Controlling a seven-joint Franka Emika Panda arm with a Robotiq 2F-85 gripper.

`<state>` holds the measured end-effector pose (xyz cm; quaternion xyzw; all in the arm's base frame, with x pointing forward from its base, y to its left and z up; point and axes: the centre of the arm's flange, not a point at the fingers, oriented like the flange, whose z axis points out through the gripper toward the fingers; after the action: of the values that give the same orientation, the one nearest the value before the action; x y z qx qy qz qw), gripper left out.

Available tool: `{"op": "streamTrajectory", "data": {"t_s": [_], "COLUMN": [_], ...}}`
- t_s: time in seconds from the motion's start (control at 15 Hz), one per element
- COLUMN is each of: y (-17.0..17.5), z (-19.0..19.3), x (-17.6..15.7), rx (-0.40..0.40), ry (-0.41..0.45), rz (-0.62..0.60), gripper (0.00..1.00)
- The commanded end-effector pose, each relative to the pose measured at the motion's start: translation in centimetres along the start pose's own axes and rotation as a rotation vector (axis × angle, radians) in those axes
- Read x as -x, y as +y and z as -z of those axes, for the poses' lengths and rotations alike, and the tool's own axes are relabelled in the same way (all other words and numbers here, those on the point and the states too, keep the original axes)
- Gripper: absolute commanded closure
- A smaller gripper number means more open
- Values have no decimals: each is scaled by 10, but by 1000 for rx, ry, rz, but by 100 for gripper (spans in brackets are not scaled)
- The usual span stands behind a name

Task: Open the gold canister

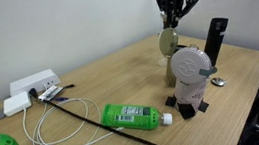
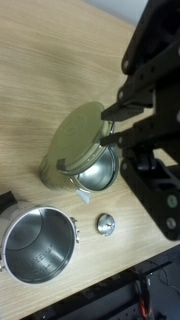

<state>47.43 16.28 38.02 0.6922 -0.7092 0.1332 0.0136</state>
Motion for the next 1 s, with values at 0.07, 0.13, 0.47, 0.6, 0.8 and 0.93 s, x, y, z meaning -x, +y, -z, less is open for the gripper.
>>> {"op": "streamTrajectory", "data": {"t_s": [0.07, 0.13, 0.47, 0.6, 0.8, 0.93], "y": [-6, -6, -8, -9, -9, -9], "z": [-1, 0, 2, 4, 11, 21], "x": [6, 7, 14, 17, 21, 26], "rx": [23, 23, 22, 21, 14, -1], "ry": [-18, -19, -37, -50, -72, -95], "rz": [25, 30, 53, 63, 82, 107], "gripper": [94, 94, 94, 94, 94, 94]}}
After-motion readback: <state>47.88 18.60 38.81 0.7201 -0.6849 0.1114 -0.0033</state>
